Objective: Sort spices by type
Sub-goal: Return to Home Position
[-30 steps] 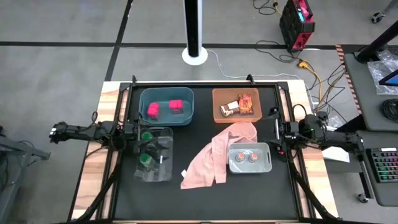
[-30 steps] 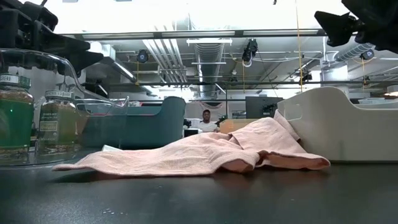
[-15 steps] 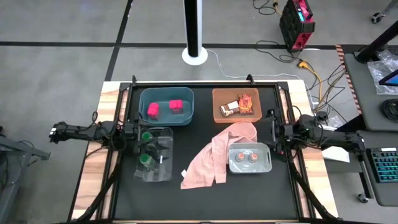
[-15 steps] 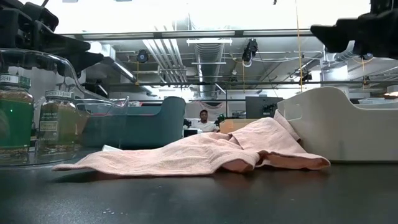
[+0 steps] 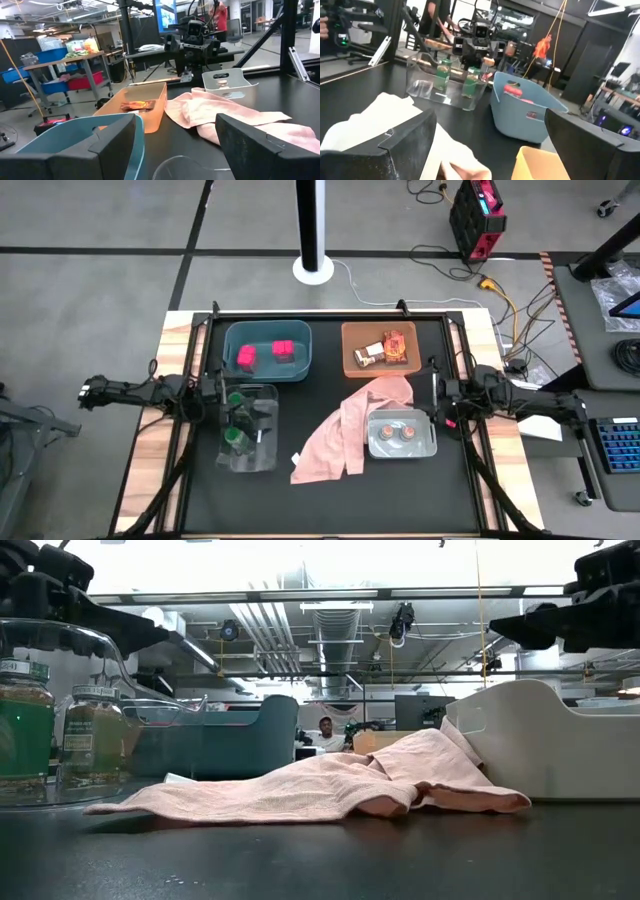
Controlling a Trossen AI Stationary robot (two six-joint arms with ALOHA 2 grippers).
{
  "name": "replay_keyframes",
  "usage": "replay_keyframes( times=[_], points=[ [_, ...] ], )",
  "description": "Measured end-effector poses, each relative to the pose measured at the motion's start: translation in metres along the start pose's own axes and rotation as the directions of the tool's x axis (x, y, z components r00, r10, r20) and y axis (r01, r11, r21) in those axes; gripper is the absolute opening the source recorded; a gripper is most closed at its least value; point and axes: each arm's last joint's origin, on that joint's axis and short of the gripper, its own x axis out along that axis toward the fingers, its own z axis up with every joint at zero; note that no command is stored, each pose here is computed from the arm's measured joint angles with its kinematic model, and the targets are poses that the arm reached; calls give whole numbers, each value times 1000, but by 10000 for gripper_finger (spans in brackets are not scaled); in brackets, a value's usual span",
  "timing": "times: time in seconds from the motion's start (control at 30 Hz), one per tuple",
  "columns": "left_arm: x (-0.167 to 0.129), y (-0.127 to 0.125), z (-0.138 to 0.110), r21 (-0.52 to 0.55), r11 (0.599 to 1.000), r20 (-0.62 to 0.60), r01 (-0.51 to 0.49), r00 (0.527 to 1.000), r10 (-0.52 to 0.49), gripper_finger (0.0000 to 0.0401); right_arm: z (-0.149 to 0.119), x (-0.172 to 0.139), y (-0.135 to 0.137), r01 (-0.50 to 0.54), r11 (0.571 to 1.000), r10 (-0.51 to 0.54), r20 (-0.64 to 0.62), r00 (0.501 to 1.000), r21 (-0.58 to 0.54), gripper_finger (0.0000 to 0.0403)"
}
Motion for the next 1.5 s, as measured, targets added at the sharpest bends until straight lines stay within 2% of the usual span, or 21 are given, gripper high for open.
replay_keyframes(
  times=[0.57, 1.5],
  points=[
    [0, 0, 1, -14, 1000, 19, -3, 1000, 3, 259, -1, 0, 0, -3, 970, 7, -17, 1000, 242, 363],
    [0, 0, 2, -15, 1000, 25, -2, 1000, 2, 259, -1, 0, 0, -3, 968, 7, -17, 1000, 250, 363]
  ],
)
